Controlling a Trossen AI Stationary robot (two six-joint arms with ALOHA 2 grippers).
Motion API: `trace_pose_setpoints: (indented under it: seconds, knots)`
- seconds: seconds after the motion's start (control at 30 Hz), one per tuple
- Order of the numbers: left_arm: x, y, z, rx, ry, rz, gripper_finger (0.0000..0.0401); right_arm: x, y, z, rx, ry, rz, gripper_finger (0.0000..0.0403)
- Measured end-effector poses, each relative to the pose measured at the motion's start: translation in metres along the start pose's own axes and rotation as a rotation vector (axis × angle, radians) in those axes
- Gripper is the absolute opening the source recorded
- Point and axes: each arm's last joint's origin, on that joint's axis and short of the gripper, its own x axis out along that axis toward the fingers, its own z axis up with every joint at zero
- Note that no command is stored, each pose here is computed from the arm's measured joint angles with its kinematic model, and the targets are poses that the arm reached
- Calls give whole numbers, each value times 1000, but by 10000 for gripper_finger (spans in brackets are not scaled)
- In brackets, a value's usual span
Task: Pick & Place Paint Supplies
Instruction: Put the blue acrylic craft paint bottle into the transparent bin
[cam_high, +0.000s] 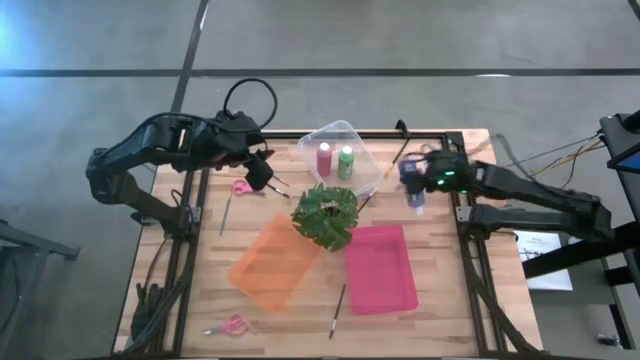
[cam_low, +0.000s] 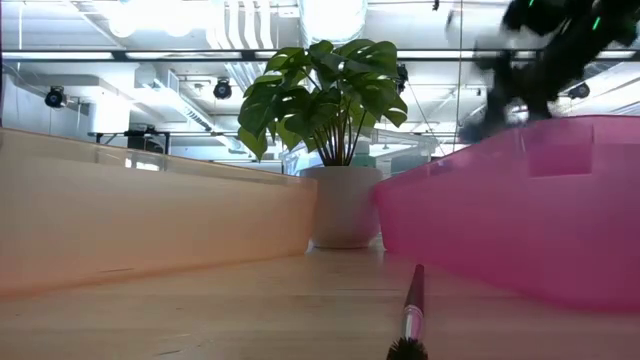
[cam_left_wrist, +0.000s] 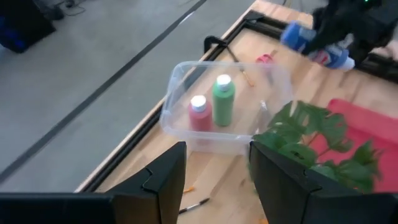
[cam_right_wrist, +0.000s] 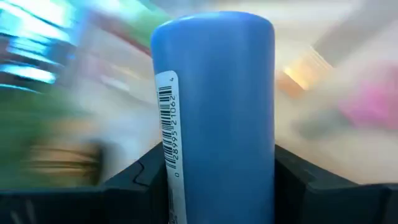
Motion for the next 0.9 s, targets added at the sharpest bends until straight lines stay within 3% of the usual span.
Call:
trace_pose_setpoints:
  seconds: [0.13,0.27,0.4,0.63,0.77,0.9]
  knots:
    - [9,-9,7,-44,-77,-64,181,-51,31,26,-96,-286,358,172]
    - [26,-22,14,-96,-196,-138,181,-91,53,48,-178,-511,544,172]
    - [45,-37,22,-193,-382,-223,181,-117,73,66,-250,-669,643,172]
    - [81,-57,22,-433,-909,-531,183,-141,107,93,-349,-835,751,171]
    - [113,-59,7,-616,-1037,-628,202,-144,125,104,-406,-870,811,171]
    - [138,-66,3,-747,-1124,-729,246,-145,144,116,-446,-905,898,171]
